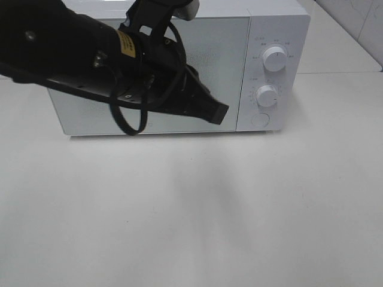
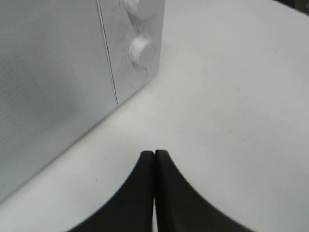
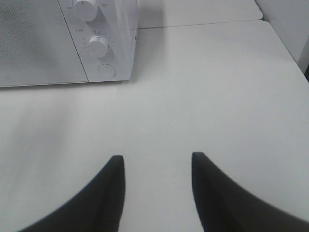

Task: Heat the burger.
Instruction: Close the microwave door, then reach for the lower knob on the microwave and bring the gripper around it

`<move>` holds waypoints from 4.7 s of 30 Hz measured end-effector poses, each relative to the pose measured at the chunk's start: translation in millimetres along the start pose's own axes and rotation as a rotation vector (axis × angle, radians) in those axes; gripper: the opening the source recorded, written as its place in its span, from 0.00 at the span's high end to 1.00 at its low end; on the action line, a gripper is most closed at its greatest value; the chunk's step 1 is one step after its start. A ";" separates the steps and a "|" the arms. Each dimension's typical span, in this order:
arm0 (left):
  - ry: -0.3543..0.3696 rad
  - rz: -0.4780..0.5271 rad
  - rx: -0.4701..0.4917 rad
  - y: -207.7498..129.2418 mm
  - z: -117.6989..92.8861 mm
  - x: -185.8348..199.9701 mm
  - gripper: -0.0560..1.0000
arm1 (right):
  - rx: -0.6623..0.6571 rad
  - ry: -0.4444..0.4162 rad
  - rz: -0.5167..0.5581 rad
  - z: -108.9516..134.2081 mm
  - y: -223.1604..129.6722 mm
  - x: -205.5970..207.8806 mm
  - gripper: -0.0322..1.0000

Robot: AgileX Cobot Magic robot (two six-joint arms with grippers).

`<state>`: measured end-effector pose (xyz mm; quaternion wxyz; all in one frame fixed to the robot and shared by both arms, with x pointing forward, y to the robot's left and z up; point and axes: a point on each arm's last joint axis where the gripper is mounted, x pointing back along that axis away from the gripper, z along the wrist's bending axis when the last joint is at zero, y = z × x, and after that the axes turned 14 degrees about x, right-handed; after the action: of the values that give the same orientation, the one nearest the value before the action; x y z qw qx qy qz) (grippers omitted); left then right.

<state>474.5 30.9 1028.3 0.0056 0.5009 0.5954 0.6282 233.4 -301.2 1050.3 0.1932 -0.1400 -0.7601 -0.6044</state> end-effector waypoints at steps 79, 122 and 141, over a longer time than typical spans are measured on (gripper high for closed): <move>0.644 -0.185 0.579 -183.8 57.8 283.6 0.01 | 0.000 0.000 0.000 0.0 0.0 0.0 0.52; 0.682 -0.382 0.489 -202.0 38.5 301.6 0.01 | 0.000 0.000 0.000 0.0 0.0 0.0 0.52; 0.682 -0.382 0.489 -202.0 38.5 301.6 0.01 | 0.001 -0.003 0.001 -0.2 0.0 0.0 0.49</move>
<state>229.7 300.3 1055.8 -0.1933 0.1334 0.7756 0.5859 233.4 -301.4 1050.3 0.1925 -0.1409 -0.7608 -0.6036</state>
